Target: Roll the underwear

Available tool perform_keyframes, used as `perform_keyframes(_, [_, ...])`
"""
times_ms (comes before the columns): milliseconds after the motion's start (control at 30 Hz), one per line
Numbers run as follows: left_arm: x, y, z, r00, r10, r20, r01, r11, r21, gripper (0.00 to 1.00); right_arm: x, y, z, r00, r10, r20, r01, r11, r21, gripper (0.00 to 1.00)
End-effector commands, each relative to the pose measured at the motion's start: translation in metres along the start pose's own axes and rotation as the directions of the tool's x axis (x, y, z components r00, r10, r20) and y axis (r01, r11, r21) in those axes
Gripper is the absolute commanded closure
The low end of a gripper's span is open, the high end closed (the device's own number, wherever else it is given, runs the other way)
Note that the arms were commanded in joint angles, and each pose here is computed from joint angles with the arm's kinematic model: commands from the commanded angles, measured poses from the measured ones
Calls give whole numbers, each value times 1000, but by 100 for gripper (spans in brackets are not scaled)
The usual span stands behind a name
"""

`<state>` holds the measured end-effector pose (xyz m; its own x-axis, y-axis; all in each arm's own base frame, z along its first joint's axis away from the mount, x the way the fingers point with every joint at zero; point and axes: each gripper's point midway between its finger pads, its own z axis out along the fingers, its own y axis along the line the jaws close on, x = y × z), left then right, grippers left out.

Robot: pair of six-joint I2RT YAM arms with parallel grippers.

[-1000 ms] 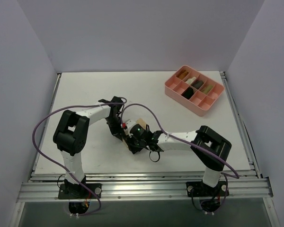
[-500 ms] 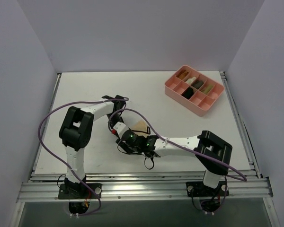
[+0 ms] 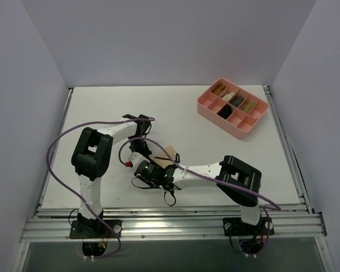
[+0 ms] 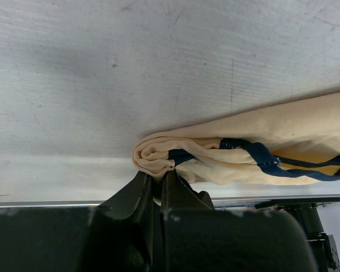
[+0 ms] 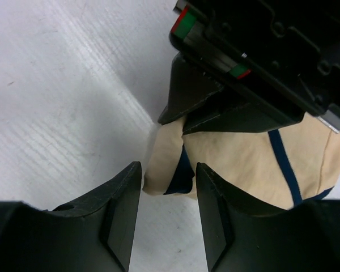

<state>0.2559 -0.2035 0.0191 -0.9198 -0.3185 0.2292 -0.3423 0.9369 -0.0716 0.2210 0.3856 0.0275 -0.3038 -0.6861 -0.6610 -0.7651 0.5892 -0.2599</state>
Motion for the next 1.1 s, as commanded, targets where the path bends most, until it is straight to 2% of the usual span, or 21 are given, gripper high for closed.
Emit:
perform_keyframes(0, [4,21,13,1000,10,-13,-11,994,-106,98,-12,-11,-1,999,-49,2,49,995,82,62])
perform_keyframes(167, [5,20,13,1000,5,-16,-7,995,-103,98,-11,-15,2,999,-50,-2,50,991,121,67])
perform_keyframes(200, [6,20,12,1000,4,-16,-5,995,-101,98,-10,-14,3,999,-45,-2,45,992,120,76])
perform_keyframes(267, [6,20,12,1000,0,-15,-1,996,-95,98,-7,-12,5,999,-37,-7,37,993,114,87])
perform_keyframes(300, [8,19,12,1000,-4,-21,2,996,-88,98,-6,-10,6,1000,-30,-6,31,994,105,97])
perform_keyframes(333, [8,18,11,1000,-7,-20,6,997,-80,98,-3,-10,6,1000,-21,-8,22,995,99,100])
perform_keyframes(367, [8,17,11,1000,-10,-22,8,997,-72,97,-2,-8,5,1000,14,-3,-14,996,88,100])
perform_keyframes(500, [4,7,0,1000,-14,8,14,1000,2,82,15,5,6,986,162,-31,-164,984,-68,100])
perform_keyframes(567, [0,3,-10,999,-17,40,16,999,41,74,28,2,7,965,258,-52,-262,960,-101,100])
perform_keyframes(600, [-4,0,-19,997,-21,70,16,998,68,67,29,7,7,955,290,-56,-295,943,-151,100])
perform_keyframes(733, [-13,-4,-39,991,-49,128,34,992,119,55,48,3,7,911,401,-97,-413,887,-209,100])
perform_keyframes(867, [-17,0,-48,983,-74,166,52,989,137,48,61,4,10,873,468,-139,-489,835,-255,100])
perform_keyframes(1067, [-25,2,-67,961,-88,261,40,982,184,46,70,5,12,814,554,-175,-579,753,-314,100])
